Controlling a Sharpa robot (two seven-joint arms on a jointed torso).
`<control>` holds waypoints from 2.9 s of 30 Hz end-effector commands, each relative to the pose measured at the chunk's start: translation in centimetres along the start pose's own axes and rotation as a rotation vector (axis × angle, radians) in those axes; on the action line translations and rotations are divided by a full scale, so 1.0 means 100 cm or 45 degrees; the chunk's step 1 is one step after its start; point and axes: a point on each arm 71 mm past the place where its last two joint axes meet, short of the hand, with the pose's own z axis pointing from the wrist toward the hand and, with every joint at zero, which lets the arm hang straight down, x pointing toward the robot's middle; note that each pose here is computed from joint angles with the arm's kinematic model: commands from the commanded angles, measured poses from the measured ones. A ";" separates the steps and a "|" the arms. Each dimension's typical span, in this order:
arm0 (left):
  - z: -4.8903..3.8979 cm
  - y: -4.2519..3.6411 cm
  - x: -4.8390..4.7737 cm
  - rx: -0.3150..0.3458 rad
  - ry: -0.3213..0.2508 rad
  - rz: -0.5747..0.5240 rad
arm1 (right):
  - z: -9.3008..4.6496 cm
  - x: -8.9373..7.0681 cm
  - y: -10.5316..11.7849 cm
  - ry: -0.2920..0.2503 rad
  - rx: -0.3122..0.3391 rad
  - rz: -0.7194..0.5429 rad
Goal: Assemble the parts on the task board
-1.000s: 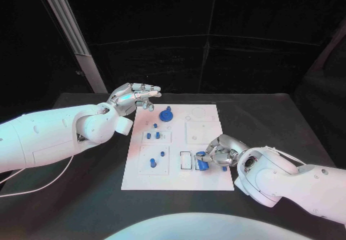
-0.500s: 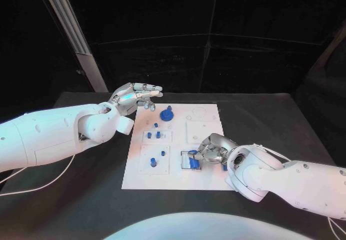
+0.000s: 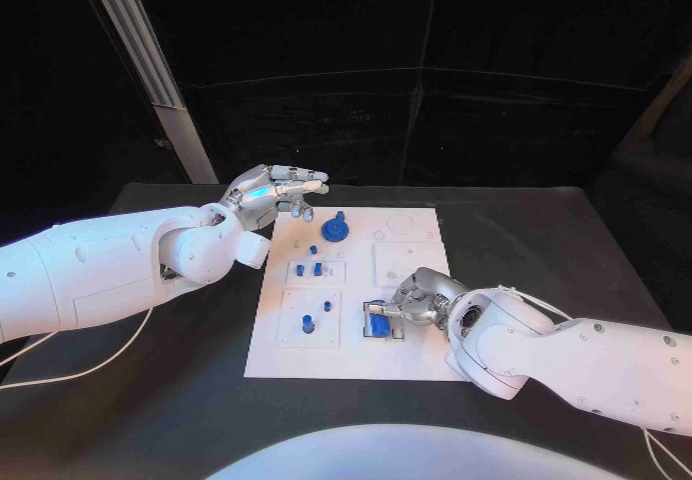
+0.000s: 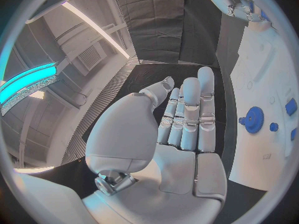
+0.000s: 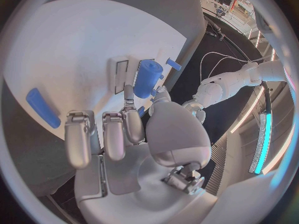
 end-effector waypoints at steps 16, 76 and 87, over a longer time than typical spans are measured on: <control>0.0000 -0.0015 0.0001 0.005 0.012 -0.008 | -0.006 0.000 0.002 0.023 -0.039 -0.049; -0.0010 -0.0023 -0.0070 0.007 -0.012 0.002 | -0.001 0.002 0.020 -0.011 -0.312 -0.276; -0.0012 -0.0023 -0.0076 0.006 -0.014 0.003 | -0.006 0.000 0.022 -0.025 -0.410 -0.217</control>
